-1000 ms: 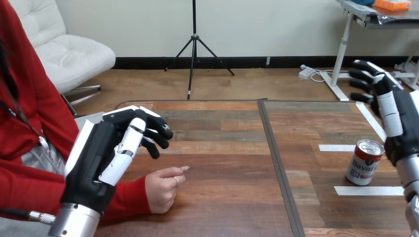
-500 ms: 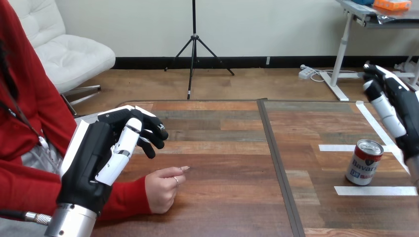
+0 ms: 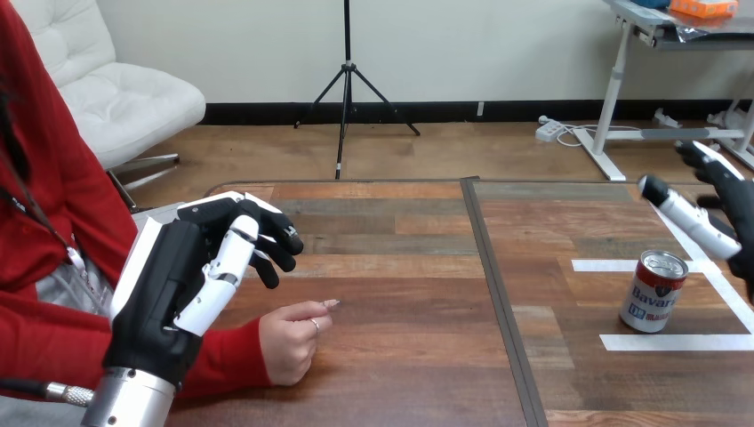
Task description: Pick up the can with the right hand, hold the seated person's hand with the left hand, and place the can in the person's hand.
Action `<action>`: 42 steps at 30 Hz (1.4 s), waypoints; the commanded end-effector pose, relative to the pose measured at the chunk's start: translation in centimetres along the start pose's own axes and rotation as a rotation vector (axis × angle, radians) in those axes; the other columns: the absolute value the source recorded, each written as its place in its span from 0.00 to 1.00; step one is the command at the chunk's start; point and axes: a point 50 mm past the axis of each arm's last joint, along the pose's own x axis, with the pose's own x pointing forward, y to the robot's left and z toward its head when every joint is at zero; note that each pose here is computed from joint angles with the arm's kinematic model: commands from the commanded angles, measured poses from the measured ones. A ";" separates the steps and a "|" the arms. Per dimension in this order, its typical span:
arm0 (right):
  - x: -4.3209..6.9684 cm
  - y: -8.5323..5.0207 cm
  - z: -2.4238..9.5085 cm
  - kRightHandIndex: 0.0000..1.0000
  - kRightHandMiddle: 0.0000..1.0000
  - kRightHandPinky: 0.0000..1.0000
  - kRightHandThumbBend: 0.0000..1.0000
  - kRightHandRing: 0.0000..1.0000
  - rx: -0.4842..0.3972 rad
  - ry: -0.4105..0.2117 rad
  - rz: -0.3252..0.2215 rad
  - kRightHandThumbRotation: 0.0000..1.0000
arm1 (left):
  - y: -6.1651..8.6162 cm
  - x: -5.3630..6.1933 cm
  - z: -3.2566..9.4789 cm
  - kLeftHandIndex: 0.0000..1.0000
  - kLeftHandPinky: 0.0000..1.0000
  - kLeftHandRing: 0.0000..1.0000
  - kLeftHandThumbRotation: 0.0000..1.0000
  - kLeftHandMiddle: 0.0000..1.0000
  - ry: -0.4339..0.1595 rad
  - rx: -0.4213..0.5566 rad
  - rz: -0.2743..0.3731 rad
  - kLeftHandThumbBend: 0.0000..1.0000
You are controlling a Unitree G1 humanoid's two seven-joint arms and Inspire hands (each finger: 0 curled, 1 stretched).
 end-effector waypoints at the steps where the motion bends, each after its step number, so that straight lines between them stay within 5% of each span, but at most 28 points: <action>1: 2.0 -1.9 2.2 0.94 0.95 0.86 1.00 0.96 0.002 -0.058 -0.022 0.56 | -0.1 0.9 1.2 0.41 0.31 0.42 0.60 0.47 -0.070 0.014 -0.008 0.00; 20: 2.0 -2.8 0.6 0.96 1.00 0.89 1.00 1.00 -0.028 0.061 -0.020 0.47 | -0.2 1.1 1.3 0.41 0.30 0.41 0.38 0.46 -0.060 0.018 -0.005 0.00; 32: 2.0 -2.9 0.0 0.94 0.97 0.86 1.00 0.96 -0.032 0.119 0.017 0.43 | -0.3 1.1 1.2 0.42 0.28 0.39 0.08 0.45 -0.065 0.012 -0.009 0.00; 42: 2.0 -2.4 -0.4 0.92 0.93 0.82 1.00 0.92 -0.092 0.156 0.069 0.44 | -0.2 1.1 1.3 0.42 0.28 0.39 0.01 0.45 -0.069 0.007 -0.005 0.01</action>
